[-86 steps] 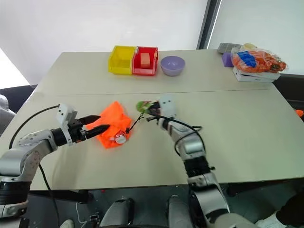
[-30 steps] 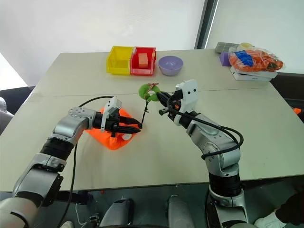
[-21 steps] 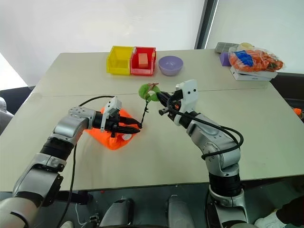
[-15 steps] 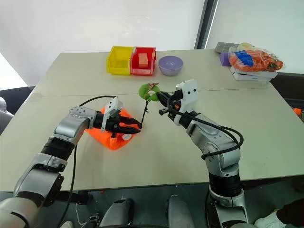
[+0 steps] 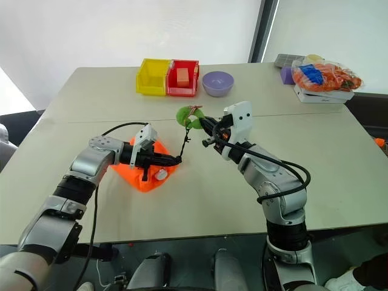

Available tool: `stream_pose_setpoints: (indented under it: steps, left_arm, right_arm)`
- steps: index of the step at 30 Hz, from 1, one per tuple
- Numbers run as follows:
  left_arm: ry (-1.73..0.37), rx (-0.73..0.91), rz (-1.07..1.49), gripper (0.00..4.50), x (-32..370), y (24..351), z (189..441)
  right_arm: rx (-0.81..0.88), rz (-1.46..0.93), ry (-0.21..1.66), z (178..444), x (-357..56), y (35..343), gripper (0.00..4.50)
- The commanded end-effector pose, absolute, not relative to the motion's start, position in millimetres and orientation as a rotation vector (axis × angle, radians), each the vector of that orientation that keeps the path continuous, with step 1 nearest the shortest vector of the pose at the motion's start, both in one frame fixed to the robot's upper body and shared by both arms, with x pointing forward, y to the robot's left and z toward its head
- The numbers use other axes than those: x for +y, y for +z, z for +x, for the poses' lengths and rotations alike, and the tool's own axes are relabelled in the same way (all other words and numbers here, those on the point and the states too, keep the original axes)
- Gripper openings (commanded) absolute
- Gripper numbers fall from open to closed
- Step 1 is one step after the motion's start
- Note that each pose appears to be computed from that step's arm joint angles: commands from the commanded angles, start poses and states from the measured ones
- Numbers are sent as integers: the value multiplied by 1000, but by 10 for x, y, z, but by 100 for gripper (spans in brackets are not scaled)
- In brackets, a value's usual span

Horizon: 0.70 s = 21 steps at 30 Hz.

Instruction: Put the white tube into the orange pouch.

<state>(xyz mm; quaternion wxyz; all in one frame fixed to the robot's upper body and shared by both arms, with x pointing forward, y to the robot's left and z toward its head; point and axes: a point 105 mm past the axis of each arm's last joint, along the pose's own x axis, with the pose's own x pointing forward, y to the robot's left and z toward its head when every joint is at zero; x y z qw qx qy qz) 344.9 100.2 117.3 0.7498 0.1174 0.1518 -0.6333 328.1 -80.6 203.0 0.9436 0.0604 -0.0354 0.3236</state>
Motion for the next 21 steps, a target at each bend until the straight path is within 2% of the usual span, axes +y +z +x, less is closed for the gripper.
stream_pose_setpoints:
  steps: [1, 4, 7, 9, 21]
  left_arm:
    - [-1377, 310, 292, 5, 1065, 1232, 3453]
    - [-1383, 318, 275, 5, 1072, 1232, 3437]
    - [-1382, 299, 278, 99, 1080, 1276, 3425]
    - [-1365, 285, 292, 191, 1089, 1291, 3426]
    - [-1236, 208, 222, 191, 947, 1283, 3277]
  right_arm:
    - [-160, 99, 683, 3207, -772, 2232, 0]
    - [-159, 97, 682, 3209, -772, 2228, 0]
    - [-160, 97, 680, 3214, -771, 2228, 0]
    - [-161, 97, 679, 3214, -770, 2228, 0]
    - [-162, 102, 680, 3211, -752, 2221, 0]
